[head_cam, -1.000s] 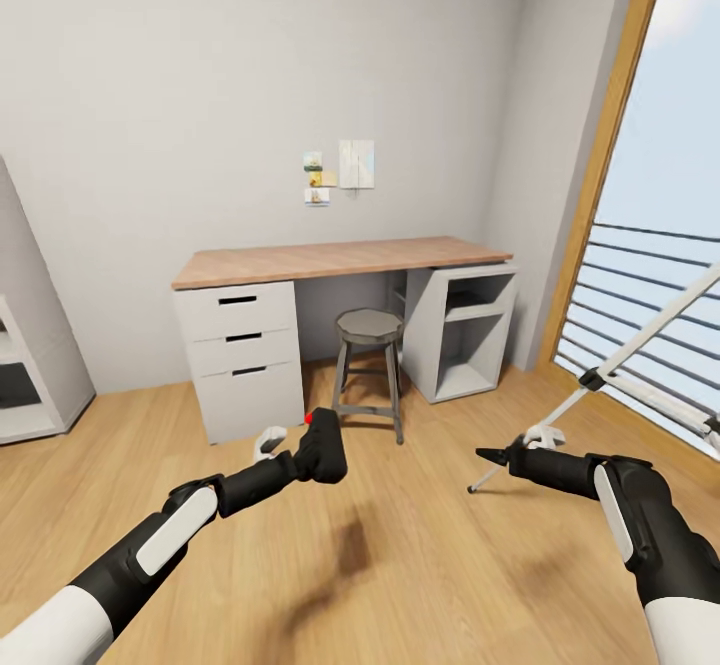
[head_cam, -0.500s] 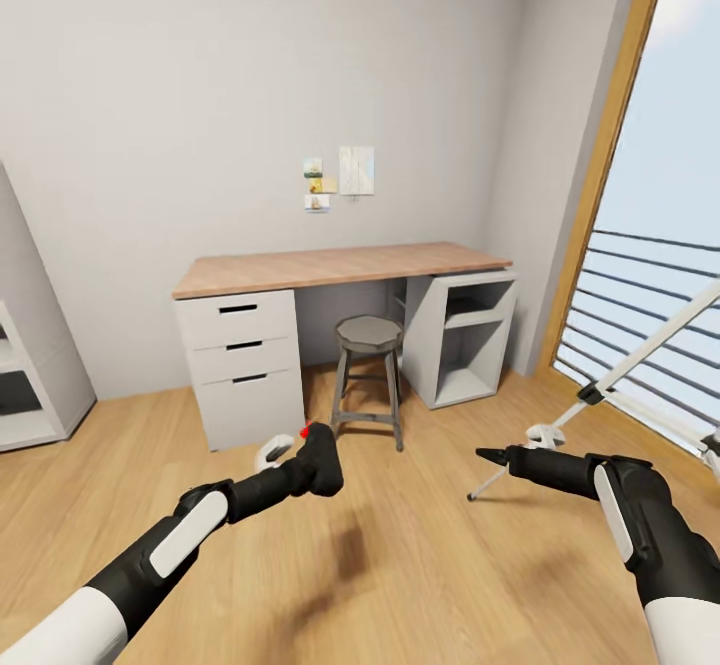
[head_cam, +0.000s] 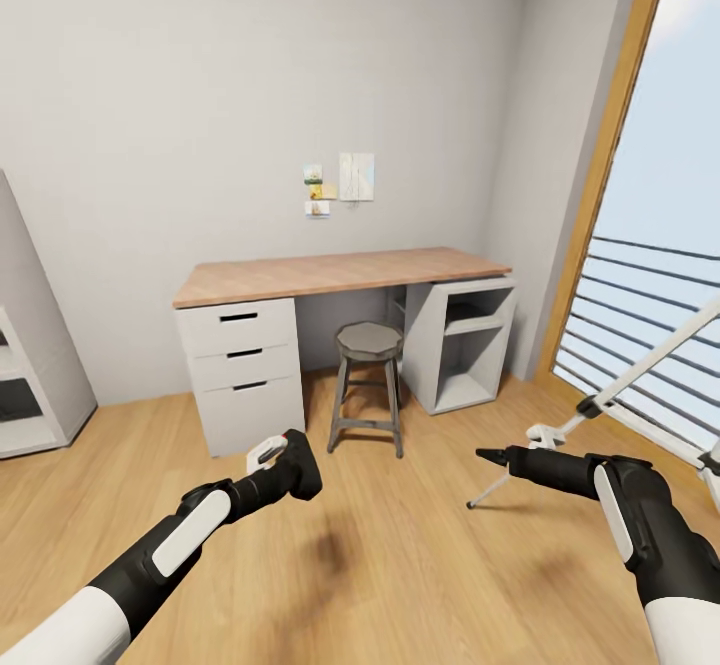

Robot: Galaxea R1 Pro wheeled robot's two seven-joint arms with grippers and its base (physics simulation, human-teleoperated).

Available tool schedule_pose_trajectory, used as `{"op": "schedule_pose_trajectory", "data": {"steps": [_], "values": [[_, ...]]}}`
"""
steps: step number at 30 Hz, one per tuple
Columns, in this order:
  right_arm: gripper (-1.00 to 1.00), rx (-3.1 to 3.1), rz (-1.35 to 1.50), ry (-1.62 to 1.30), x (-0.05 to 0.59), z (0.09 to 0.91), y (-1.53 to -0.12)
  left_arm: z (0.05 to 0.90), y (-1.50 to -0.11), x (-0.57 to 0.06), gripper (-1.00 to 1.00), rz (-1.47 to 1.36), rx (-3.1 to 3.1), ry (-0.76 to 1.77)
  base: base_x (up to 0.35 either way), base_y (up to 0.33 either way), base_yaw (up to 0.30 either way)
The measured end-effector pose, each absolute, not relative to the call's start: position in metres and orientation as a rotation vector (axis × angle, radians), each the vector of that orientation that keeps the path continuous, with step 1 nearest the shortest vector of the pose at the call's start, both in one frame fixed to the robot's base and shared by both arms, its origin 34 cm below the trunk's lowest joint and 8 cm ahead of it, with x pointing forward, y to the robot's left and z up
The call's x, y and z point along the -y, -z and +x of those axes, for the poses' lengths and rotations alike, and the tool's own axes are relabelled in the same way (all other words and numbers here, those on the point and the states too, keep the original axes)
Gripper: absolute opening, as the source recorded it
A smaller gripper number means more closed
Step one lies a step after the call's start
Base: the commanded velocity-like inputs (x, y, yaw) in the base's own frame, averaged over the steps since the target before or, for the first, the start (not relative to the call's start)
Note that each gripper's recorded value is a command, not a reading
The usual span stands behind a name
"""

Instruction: Attach the digital camera to the camera tripod in the bedroom.

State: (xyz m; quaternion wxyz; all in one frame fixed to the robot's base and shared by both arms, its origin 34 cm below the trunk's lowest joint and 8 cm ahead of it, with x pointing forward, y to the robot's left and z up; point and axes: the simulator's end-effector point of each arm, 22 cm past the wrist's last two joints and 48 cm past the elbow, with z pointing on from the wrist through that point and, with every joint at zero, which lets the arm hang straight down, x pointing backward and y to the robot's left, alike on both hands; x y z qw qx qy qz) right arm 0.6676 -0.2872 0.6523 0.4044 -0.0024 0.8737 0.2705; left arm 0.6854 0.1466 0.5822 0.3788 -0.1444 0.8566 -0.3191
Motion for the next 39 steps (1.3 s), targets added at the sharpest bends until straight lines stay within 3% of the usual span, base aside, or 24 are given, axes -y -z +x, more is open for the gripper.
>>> {"op": "schedule_pose_trajectory", "data": {"steps": [39], "values": [[1.00,-2.208,-0.005,-0.684,0.287,0.683,-0.734,0.701,-0.660,-0.149,-1.00,-0.379,-2.198,0.806,0.000,0.000,0.000]]}}
